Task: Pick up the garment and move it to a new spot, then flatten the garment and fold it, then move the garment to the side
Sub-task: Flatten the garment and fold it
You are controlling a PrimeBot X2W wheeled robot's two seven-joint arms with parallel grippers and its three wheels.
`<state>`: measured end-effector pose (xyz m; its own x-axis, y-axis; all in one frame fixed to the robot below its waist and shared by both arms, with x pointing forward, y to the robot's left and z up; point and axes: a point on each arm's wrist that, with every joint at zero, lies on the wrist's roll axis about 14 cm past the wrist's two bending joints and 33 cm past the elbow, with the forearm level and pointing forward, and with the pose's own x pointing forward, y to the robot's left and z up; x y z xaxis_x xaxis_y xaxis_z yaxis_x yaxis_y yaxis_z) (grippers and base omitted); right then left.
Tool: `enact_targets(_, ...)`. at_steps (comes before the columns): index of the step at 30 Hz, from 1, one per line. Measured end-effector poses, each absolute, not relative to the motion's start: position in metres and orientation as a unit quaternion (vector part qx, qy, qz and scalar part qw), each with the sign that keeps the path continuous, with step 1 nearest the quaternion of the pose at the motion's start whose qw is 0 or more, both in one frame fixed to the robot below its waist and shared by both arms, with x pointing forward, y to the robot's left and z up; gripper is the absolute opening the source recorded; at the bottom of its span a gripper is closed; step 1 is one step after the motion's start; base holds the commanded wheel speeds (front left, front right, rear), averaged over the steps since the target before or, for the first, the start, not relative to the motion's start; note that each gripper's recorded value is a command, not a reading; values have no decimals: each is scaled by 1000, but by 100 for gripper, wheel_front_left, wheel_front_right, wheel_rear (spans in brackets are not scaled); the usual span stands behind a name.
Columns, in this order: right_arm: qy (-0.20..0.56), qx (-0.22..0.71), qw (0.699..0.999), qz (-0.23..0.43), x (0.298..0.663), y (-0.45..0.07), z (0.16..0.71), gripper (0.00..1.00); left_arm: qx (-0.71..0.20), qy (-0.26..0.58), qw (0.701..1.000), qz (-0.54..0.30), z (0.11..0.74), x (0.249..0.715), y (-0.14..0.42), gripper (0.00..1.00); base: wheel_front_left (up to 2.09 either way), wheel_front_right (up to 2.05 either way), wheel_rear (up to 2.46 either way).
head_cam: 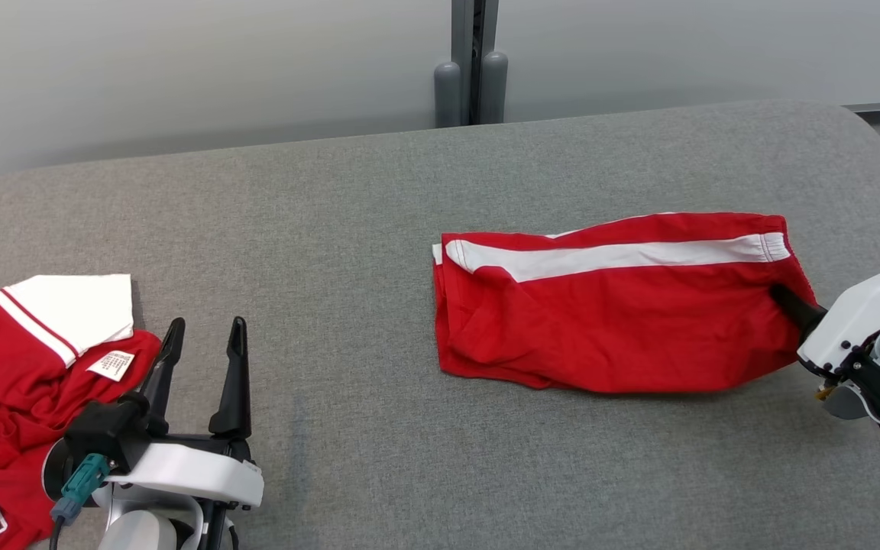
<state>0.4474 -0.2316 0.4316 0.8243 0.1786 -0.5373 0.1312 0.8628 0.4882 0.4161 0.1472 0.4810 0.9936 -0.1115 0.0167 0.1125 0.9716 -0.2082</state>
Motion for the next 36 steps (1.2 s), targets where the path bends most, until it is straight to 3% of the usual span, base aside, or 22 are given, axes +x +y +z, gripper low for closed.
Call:
enact_targets(8,283,296,912,36,454,-217,449,0,-106,-3,992,-68,483,412,141,100,0,0,0)
enact_targets(19,312,430,832,158,463,-114,472,0,-104,1,994,-37,480,397,164,100,0,0,0)
enact_targets(27,335,460,800,191,469,-62,469,0,-105,4,994,-4,477,385,186,100,0,0,0)
enact_targets(35,359,452,794,193,472,-35,453,0,-103,11,994,18,472,378,200,100,0,0,0)
enact_targets(36,364,447,794,191,472,-34,449,7,-103,13,994,20,471,378,201,100,0,0,0)
